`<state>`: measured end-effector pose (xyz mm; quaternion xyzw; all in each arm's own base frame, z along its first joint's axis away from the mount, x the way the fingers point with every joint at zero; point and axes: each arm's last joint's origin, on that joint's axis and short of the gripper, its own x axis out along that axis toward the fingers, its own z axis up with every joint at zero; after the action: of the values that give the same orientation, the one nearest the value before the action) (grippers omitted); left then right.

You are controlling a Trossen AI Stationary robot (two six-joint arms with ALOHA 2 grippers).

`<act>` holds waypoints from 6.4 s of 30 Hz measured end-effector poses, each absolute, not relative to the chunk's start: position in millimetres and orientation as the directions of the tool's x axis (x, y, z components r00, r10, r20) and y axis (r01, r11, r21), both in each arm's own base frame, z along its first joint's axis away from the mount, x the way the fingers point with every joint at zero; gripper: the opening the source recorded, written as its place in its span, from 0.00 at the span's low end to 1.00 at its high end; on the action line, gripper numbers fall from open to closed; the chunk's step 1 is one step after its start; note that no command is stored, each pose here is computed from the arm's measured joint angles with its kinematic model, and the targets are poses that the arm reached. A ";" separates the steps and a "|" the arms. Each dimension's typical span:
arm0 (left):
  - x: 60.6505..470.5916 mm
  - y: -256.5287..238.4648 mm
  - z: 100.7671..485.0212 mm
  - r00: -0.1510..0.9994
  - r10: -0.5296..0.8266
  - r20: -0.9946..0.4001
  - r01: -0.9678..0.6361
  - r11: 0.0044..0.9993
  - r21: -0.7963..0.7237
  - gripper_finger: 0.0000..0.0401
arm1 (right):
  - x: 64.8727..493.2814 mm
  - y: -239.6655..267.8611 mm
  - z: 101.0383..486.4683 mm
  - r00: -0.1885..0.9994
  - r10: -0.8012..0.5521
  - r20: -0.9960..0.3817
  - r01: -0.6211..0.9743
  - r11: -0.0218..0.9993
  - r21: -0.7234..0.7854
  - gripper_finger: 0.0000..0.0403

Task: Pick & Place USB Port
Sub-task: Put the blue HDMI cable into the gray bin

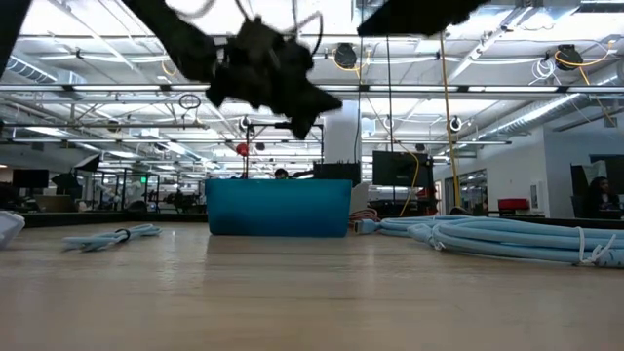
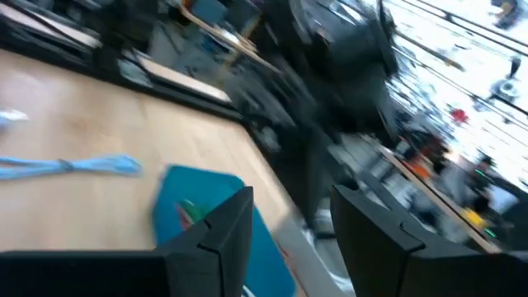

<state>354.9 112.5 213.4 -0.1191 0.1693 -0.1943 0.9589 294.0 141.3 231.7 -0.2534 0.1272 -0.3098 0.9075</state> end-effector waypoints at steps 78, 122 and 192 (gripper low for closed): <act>248.7 -108.3 268.9 0.729 0.473 -0.494 -0.187 0.833 0.521 0.05 | 229.0 -34.4 139.2 0.257 -0.403 -0.879 0.738 0.669 -0.091 0.02; 287.3 -3.9 287.1 0.952 0.034 -0.304 -0.030 0.999 0.017 0.64 | 315.8 99.5 209.3 0.422 -0.907 -0.002 0.673 0.315 -0.669 0.01; 342.9 239.6 287.0 0.648 -0.047 -0.760 -0.019 0.997 -0.078 0.10 | 272.2 174.5 272.1 0.776 -0.622 0.107 0.556 0.593 -0.582 0.32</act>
<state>342.9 239.6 287.0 -0.0395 0.4192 -0.0077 0.9070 272.2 174.5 272.1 -0.3069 0.0538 -0.3305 0.8909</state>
